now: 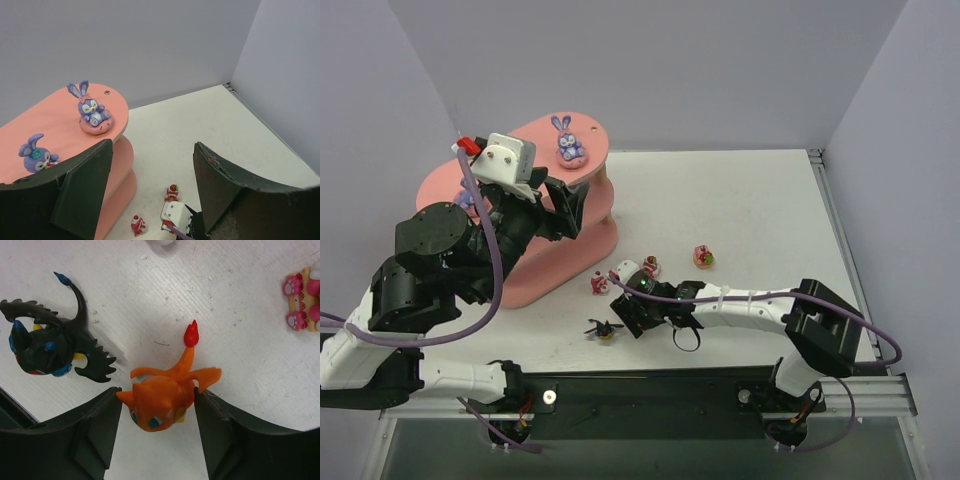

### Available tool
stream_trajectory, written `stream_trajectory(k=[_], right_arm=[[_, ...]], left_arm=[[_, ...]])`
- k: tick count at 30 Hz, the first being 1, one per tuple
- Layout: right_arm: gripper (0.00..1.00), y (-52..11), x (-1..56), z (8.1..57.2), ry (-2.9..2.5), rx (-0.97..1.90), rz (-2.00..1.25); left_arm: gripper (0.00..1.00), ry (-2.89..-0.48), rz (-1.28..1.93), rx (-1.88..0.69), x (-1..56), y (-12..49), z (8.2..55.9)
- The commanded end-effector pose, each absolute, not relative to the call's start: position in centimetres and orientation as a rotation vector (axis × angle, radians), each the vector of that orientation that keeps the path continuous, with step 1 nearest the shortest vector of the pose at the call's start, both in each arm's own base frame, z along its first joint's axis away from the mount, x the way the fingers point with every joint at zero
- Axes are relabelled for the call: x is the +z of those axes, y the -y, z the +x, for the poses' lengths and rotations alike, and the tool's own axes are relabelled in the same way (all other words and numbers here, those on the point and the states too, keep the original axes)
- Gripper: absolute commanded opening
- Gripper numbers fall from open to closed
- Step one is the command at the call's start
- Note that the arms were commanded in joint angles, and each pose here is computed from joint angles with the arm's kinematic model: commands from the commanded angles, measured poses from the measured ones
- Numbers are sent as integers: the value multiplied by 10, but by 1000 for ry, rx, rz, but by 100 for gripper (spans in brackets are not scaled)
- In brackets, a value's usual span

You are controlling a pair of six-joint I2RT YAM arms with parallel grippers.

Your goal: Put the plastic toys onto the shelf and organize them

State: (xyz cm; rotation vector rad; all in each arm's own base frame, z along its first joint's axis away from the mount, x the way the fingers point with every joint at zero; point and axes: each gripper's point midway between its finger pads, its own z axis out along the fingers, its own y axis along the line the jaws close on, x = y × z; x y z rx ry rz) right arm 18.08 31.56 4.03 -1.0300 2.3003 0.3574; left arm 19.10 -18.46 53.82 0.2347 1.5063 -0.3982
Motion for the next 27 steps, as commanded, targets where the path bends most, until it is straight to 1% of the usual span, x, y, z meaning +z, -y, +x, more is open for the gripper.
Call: stream_trajectory(k=[1, 2, 4, 5, 6, 8, 9, 10, 14, 18, 20, 21, 23, 24, 25, 27], right_arm=[[56, -328, 55, 194, -2256, 343, -981], [47, -329, 57, 195, -2254, 339, -978], [37, -329, 59, 197, -2252, 333, -971], [27, -325, 58, 196, -2264, 318, -973], [21, -324, 60, 196, -2270, 310, -976], [12, -322, 64, 197, -2270, 301, -965], [10, -322, 72, 198, -2260, 308, -949], [6, -322, 76, 200, -2251, 312, -932], [4, -324, 112, 212, -2203, 387, -834], [4, -330, 177, 233, -2088, 514, -723], [4, -334, 215, 251, -2014, 593, -661], [4, -337, 228, 255, -1987, 640, -655], [7, -344, 262, 278, -1906, 700, -609], [8, -348, 270, 283, -1883, 716, -613], [8, -351, 293, 295, -1830, 734, -591], [9, -363, 292, 307, -1818, 738, -624]], left_arm=[[75, -1511, 234, -379, 539, 176, 190], [75, -1514, 239, -377, 538, 176, 190], [75, -1515, 235, -374, 538, 175, 190], [75, -1515, 232, -372, 538, 174, 190], [75, -1515, 230, -374, 538, 173, 190], [75, -1516, 213, -368, 539, 168, 190], [75, -1518, 203, -368, 539, 166, 190], [75, -1515, 194, -372, 540, 164, 190], [75, -1504, 162, -391, 543, 153, 188], [75, -1493, 129, -402, 547, 140, 186], [75, -1494, 116, -394, 548, 135, 186], [75, -1495, 107, -386, 548, 132, 186], [75, -1501, 104, -366, 547, 130, 187], [75, -1505, 89, -347, 547, 126, 188], [75, -1509, 90, -332, 546, 127, 189], [75, -1515, 92, -303, 545, 125, 191]])
